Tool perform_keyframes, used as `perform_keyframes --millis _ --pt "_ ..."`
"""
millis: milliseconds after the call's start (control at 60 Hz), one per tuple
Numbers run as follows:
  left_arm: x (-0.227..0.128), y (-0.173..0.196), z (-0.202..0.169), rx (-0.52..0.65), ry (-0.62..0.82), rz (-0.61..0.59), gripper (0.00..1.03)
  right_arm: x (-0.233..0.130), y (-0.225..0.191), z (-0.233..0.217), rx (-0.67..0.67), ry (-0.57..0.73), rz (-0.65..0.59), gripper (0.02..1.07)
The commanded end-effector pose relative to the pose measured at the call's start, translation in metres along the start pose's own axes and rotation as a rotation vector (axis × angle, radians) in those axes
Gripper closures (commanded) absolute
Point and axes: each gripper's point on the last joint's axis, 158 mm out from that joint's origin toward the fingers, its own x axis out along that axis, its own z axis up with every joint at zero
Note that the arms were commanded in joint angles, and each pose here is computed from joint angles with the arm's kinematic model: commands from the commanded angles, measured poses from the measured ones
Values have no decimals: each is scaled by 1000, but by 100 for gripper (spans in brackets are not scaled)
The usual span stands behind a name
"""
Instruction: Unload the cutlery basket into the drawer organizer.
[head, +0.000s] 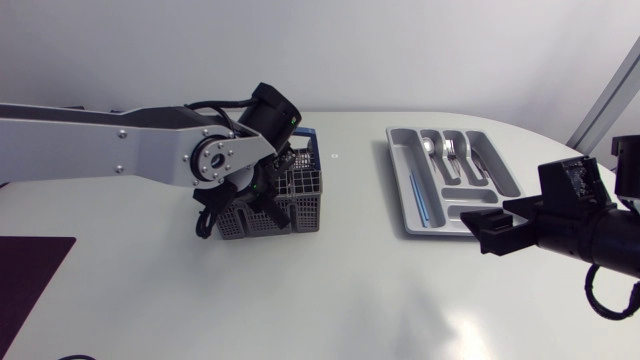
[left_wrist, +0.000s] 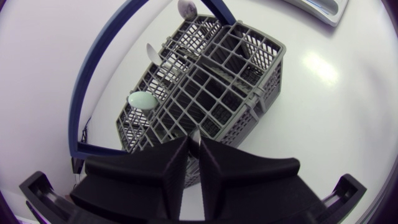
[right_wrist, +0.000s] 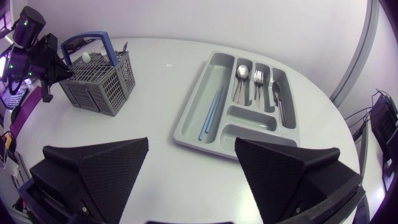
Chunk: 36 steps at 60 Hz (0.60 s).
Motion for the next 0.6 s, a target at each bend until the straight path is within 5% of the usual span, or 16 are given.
perform_keyframes --millis 0,583 --pt "4 -2 -6 -1 16 11 94 3 2 -10 5 12 2 7" --pt "-14 7 5 -20 -37 28 97 3 4 -7 -3 2 6 7"
